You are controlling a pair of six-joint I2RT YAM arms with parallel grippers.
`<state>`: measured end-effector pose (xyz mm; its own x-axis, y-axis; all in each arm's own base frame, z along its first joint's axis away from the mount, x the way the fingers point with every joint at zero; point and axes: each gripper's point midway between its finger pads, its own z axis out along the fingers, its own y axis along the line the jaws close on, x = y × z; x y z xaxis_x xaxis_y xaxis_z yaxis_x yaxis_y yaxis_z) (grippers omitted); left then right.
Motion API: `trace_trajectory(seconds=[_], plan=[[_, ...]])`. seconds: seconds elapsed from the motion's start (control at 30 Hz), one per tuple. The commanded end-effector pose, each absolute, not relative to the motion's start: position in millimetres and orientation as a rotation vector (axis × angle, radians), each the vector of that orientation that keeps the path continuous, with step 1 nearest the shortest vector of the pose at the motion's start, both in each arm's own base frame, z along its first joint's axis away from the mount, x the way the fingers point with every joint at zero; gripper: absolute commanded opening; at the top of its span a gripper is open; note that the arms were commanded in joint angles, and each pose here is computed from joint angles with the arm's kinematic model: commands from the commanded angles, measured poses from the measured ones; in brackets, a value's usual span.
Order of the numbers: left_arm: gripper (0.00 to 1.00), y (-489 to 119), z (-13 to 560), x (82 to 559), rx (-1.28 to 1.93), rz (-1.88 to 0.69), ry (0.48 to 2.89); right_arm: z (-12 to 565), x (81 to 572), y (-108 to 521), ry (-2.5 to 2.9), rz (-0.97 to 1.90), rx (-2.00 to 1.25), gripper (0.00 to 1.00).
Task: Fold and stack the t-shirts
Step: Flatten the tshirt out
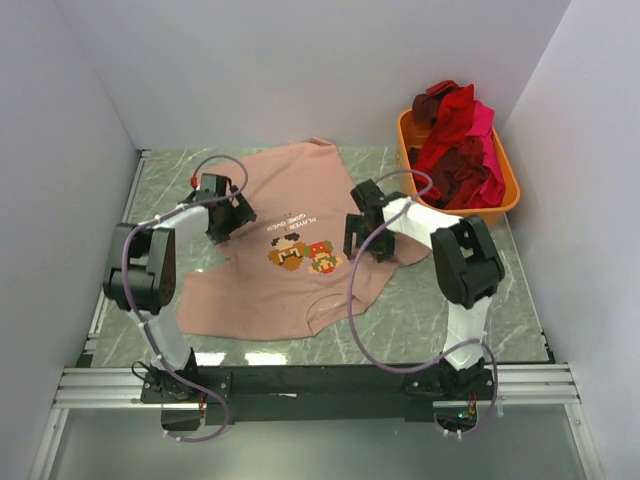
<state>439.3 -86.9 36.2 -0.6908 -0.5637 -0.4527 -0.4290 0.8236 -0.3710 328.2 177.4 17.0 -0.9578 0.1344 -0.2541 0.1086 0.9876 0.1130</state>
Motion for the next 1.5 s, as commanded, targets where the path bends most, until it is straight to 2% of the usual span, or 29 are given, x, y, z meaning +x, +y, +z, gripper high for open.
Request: trace_trajectory(seconds=[0.0,0.13,0.17,0.23,0.3,0.33,0.4,0.5,0.57,0.73,0.8,0.83,0.87,0.93,0.97,1.0,1.07,1.13,1.17,1.3,1.47], plan=[[0.99,-92.4,6.6,381.1,-0.833,-0.319,2.552,4.9,359.3,193.9,2.869,0.147,0.079,0.89],[0.99,-103.4,-3.8,312.2,-0.867,-0.305,2.631,0.2,396.5,211.4,2.879,0.136,-0.024,0.87],[0.99,-107.1,-4.4,300.4,-0.861,-0.309,2.641,16.4,416.0,222.0,2.837,0.153,-0.070,0.87],[0.99,-128.1,-5.8,263.0,-0.795,-0.374,2.687,6.2,431.1,231.1,2.843,0.145,-0.123,0.87],[0.99,-148.2,-3.9,241.3,-0.783,-0.461,2.708,27.3,453.8,255.1,2.797,0.233,-0.186,0.86],[0.99,-166.7,-0.6,222.2,-0.742,-0.537,2.736,12.8,452.8,258.7,2.840,0.228,-0.200,0.86],[0.99,-191.6,7.3,203.9,-0.645,-0.609,2.762,40.5,475.7,287.7,2.742,0.334,-0.268,0.85],[0.99,-222.7,38.5,201.0,-0.489,-0.749,2.708,63.7,487.0,320.8,2.638,0.503,-0.335,0.86],[0.99,-225.2,55.9,211.4,-0.448,-0.711,2.663,76.1,489.7,328.2,2.589,0.567,-0.341,0.86],[0.99,-212.3,97.2,239.2,-0.417,-0.572,2.551,148.9,492.9,305.4,2.467,0.447,-0.298,0.87],[1.00,-185.5,102.7,253.7,-0.489,-0.401,2.483,150.9,481.7,291.4,2.491,0.400,-0.253,0.88],[0.99,-177.5,114.7,264.1,-0.504,-0.373,2.436,177.0,476.5,283.3,2.442,0.390,-0.221,0.88],[0.99,-168.3,120.3,271.6,-0.525,-0.350,2.410,150.1,458.0,271.7,2.522,0.354,-0.186,0.88],[0.99,-142.1,135.0,293.7,-0.603,-0.361,2.339,167.2,439.2,262.0,2.483,0.372,-0.120,0.88],[0.99,-133.5,138.8,301.2,-0.633,-0.378,2.311,131.8,411.0,252.5,2.572,0.344,-0.096,0.88],[0.99,-119.3,139.6,309.7,-0.686,-0.392,2.281,147.1,397.1,248.6,2.536,0.374,-0.080,0.88],[0.99,-112.0,145.2,325.9,-0.675,-0.411,2.226,112.8,354.7,246.3,2.606,0.370,-0.079,0.88],[0.99,-102.7,138.7,338.4,-0.702,-0.374,2.230,115.6,325.7,251.1,2.594,0.405,-0.109,0.88],[0.99,-101.9,134.7,343.1,-0.704,-0.363,2.241,92.4,301.4,244.1,2.657,0.377,-0.117,0.88],[0.99,-107.1,94.7,357.2,-0.740,-0.353,2.405,66.2,233.7,254.2,2.747,0.380,-0.198,0.88],[0.99,-109.0,69.4,367.6,-0.754,-0.325,2.456,33.5,202.6,241.7,2.854,0.288,-0.168,0.87]])
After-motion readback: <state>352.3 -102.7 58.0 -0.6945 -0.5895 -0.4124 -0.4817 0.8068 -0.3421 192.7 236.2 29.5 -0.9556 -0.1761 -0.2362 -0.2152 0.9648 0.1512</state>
